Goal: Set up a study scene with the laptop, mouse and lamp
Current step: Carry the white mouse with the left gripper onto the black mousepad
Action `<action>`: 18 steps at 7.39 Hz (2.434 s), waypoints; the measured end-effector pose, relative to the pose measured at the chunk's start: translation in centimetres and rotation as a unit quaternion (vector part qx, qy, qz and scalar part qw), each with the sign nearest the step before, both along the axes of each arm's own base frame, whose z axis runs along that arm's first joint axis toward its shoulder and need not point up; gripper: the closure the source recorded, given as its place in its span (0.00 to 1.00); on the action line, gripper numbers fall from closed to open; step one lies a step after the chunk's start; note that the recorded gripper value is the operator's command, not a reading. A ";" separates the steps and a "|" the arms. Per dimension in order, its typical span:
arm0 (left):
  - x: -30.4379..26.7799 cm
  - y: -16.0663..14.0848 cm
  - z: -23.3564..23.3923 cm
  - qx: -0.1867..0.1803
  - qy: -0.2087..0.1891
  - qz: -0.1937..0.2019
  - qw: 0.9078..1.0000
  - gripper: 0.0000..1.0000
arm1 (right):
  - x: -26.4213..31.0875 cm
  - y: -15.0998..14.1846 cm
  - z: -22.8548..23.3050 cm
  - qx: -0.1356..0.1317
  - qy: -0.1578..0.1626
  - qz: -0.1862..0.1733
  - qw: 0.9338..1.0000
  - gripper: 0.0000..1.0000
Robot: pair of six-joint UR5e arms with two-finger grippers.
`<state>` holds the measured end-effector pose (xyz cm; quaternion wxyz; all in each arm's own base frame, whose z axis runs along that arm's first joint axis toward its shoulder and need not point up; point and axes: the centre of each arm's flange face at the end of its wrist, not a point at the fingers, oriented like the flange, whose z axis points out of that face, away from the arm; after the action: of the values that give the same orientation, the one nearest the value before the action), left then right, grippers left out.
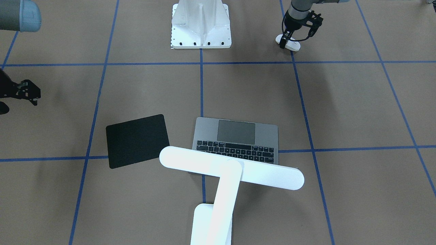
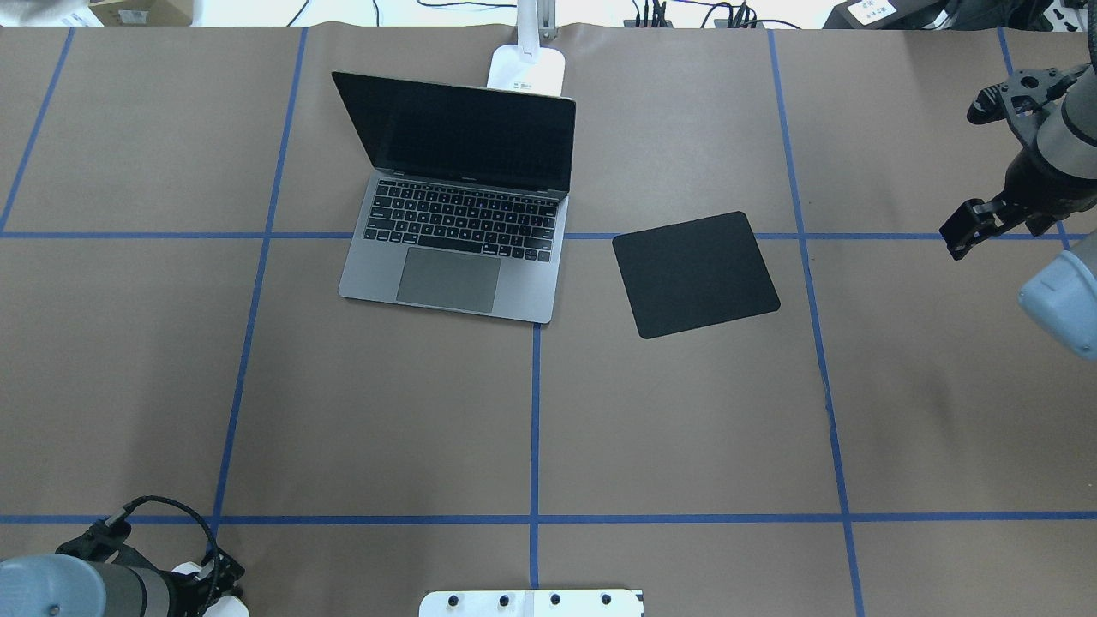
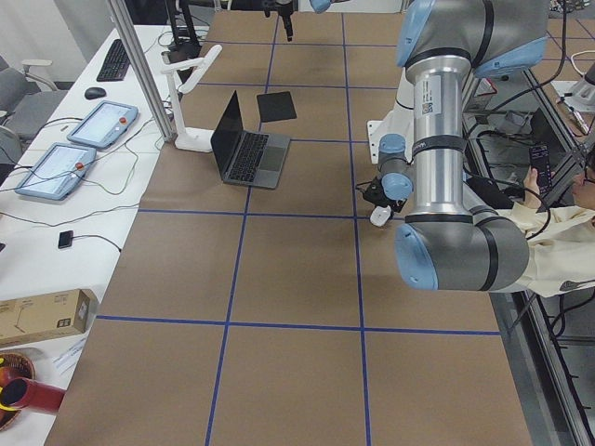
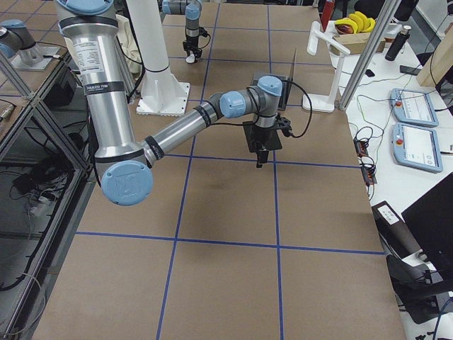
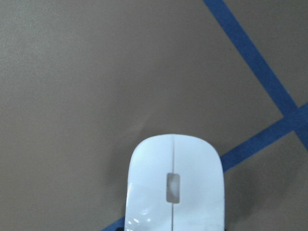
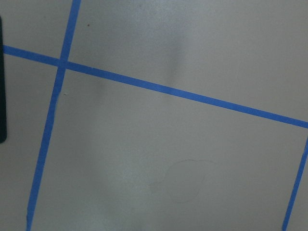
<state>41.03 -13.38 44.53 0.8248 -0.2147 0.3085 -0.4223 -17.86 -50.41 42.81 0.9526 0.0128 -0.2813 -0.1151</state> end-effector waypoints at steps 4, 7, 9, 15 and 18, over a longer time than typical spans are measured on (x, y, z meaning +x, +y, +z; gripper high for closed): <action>-1.1 -7.4 -7.3 0.103 0.076 0.012 0.992 1.00 | -0.1 0.0 -0.3 -0.009 0.005 -0.001 1.000 0.00; 4.6 -16.3 -15.4 0.239 0.125 0.008 0.963 1.00 | -0.2 0.2 -0.2 -0.019 0.001 -0.003 1.000 0.00; 9.3 -19.9 -20.9 0.299 0.133 -0.022 0.945 1.00 | -0.5 0.4 -0.4 -0.032 -0.011 -0.007 0.999 0.00; 21.9 -25.6 -33.1 0.410 0.084 -0.101 0.903 1.00 | -0.7 0.8 0.1 -0.055 -0.006 -0.010 0.998 0.00; 28.5 -25.5 -37.1 0.441 0.045 -0.130 0.887 1.00 | -0.9 0.7 0.0 -0.054 -0.007 -0.009 0.998 0.00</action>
<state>69.53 -38.92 7.48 0.7572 0.1941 0.5252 -0.3364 -18.71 -49.67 42.80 0.9488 -0.0402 -0.2939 -0.1085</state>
